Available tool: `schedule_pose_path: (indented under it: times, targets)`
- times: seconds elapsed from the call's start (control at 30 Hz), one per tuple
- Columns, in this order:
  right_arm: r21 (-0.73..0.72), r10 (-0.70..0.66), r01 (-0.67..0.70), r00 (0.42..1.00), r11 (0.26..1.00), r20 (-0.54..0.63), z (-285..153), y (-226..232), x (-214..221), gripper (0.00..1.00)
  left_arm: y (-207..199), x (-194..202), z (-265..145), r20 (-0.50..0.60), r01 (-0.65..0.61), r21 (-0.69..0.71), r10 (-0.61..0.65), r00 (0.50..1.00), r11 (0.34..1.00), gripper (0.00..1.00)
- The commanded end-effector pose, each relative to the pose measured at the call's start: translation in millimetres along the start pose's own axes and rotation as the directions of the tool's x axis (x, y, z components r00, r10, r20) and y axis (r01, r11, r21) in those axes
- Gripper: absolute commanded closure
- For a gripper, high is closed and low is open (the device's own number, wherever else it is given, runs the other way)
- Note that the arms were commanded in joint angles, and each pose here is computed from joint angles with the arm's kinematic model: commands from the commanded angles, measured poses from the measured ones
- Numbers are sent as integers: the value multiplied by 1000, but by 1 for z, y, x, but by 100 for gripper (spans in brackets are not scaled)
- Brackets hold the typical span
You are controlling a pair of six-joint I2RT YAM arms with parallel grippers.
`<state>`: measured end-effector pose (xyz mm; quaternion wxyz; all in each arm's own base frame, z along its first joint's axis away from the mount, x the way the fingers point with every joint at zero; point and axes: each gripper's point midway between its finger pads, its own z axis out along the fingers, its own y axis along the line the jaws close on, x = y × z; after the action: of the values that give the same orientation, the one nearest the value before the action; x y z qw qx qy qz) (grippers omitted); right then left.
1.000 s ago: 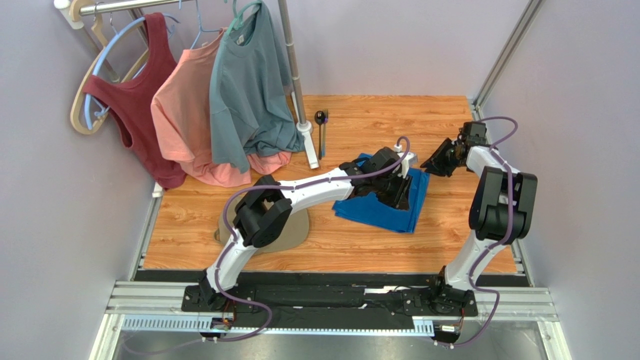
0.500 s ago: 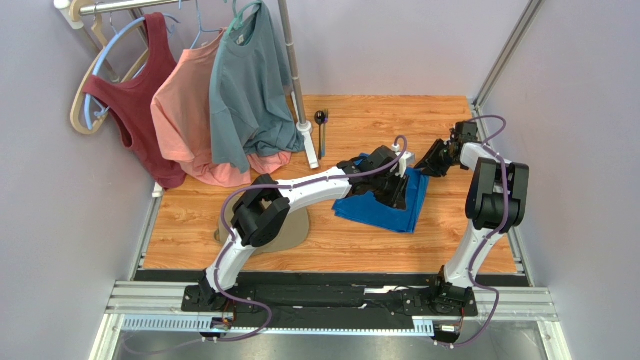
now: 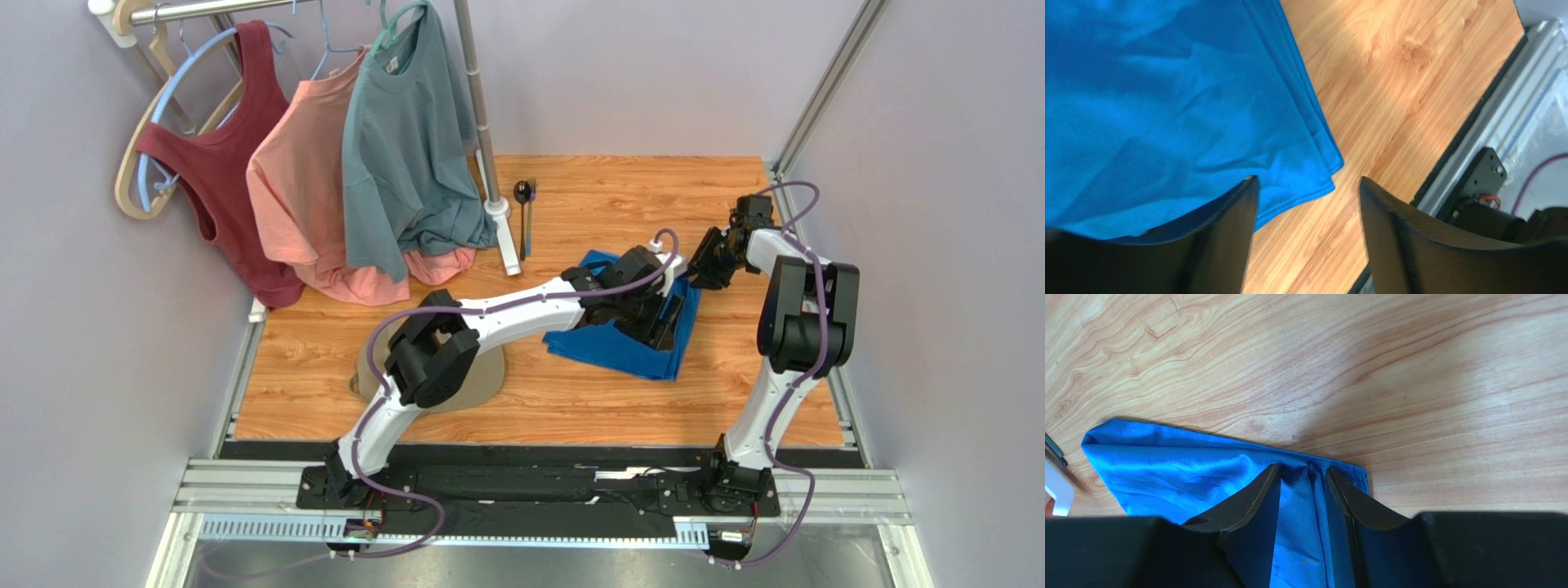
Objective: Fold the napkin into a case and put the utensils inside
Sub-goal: Smooth out the lower triangle-folded napkin at the center of the board.
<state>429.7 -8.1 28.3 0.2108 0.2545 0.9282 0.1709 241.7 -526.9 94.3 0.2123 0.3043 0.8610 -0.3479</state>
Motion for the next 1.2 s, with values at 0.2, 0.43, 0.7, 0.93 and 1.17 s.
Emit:
schedule_pose_path:
  times: [0.2,0.43,0.7,0.93,1.17]
  targets:
    - [36,-57,57,998,998,-7,3,1,-7,64,-10,10,31,11,-163,-231,170,985,959,32]
    - [30,-62,62,998,998,-8,2,3,-7,65,-2,28,54,-26,-201,-309,203,979,930,27]
    - [21,-66,66,998,998,-11,3,3,-6,68,7,31,55,-44,-211,-348,209,977,913,36]
    - [15,-63,63,998,998,-20,4,4,-3,70,-9,27,41,-20,-221,-279,225,974,934,28]
    - [10,-60,61,998,998,-25,3,4,-2,72,0,39,46,-60,-231,-296,223,973,927,42]
